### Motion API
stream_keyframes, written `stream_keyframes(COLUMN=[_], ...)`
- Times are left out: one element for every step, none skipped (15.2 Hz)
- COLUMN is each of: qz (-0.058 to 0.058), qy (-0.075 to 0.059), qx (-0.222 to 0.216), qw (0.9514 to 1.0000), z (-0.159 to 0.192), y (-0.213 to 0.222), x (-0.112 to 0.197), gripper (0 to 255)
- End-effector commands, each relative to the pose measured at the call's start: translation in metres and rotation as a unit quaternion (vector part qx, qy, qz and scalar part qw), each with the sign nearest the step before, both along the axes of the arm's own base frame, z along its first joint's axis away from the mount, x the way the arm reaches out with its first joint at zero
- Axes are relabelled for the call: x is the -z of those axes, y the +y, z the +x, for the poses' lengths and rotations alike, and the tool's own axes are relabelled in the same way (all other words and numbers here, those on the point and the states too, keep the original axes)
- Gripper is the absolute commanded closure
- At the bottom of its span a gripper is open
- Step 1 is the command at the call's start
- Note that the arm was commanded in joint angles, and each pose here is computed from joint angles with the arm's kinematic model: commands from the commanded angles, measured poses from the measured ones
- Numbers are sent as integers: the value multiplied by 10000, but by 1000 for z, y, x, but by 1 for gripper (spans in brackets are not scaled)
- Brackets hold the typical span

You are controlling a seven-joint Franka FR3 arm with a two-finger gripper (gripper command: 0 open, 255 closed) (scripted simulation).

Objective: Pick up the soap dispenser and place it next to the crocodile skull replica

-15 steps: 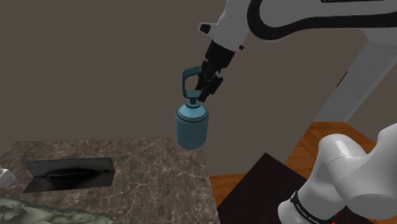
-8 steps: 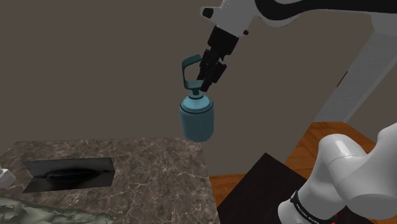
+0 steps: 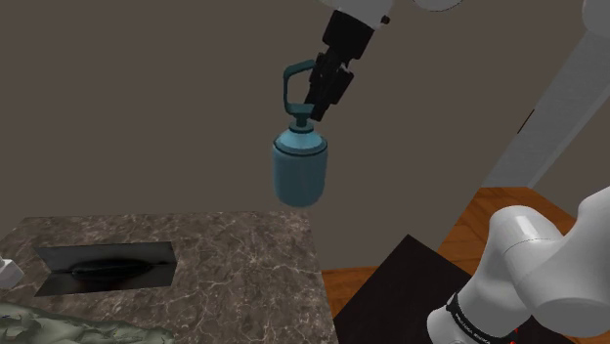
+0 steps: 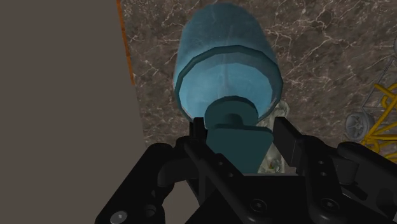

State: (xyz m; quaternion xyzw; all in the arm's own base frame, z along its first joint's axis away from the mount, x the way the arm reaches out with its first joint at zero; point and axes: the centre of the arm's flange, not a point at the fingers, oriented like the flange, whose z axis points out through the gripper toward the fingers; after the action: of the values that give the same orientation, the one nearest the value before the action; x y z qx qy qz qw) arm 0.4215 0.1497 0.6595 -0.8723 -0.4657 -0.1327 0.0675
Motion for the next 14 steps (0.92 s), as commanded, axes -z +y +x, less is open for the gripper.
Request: stream_keyframes(qz=[2,2,2,2,2,2,2,2,2,2,2,2,2,2], qy=[-4,-4,-4,-4,-4,-4,-4,-4,-4,-4,-4,-4,-4,-4], qx=[0,0,0,0,0,0,0,0,0,0,0,0,0,0], qw=[10000,10000,10000,10000,10000,10000,10000,10000,10000,10000,10000,10000,10000,10000], z=[0,0,0,0,0,0,0,0,0,0,0,0,0,0], y=[-1,-1,-1,-1,-1,-1,-1,-1,-1,-1,-1,-1,-1,-1], x=[-11,-16,-21,-27,-32,-37,-42,-48,-53,-58,-64,-69,-74,-79], gripper=[255,255,255,255,255,255,255,255,255,255,255,255,255,255])
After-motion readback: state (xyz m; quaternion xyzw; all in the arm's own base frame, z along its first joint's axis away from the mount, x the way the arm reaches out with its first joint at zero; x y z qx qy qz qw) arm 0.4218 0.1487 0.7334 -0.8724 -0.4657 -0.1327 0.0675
